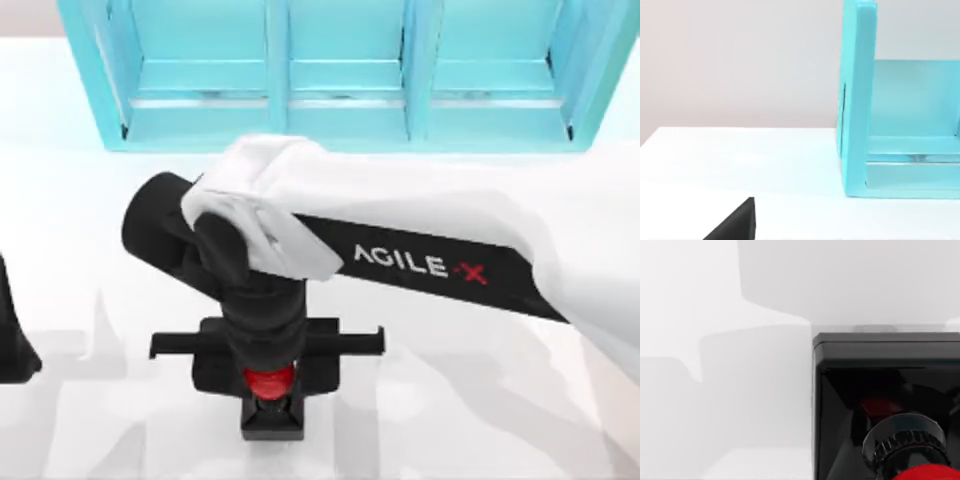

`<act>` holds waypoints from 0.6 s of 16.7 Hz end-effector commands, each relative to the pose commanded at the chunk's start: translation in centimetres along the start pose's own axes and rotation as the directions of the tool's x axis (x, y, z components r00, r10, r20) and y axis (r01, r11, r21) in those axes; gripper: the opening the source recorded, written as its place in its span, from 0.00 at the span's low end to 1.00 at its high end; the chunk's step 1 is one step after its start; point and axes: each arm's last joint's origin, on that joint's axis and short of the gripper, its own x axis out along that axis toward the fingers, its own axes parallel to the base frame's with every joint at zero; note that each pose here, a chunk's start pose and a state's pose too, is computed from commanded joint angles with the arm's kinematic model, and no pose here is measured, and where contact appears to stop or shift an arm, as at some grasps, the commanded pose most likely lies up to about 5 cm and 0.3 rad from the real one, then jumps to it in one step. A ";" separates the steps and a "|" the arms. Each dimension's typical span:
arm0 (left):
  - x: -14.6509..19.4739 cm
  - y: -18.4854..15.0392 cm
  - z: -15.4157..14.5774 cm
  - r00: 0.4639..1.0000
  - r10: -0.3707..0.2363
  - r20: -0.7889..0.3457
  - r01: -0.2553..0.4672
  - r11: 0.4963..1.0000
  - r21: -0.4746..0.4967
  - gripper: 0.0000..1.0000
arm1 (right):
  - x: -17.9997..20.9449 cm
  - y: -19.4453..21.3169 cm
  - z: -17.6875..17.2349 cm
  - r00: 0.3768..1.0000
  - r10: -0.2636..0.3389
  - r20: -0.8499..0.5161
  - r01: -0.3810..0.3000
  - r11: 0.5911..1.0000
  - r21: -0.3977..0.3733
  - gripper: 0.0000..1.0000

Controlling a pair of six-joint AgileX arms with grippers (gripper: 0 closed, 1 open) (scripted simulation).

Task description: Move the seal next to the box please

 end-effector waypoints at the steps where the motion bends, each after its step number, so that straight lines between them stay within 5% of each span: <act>1: 0.0 0.0 0.0 1.000 0.000 0.000 0.000 1.000 0.000 1.00 | -0.8 0.0 0.0 1.000 0.000 0.000 0.000 1.000 0.000 0.00; 10: 0.0 0.0 0.0 1.000 0.000 0.000 0.000 1.000 0.000 1.00 | -3.0 -0.1 0.0 1.000 -0.011 -0.007 0.011 1.000 -0.001 0.00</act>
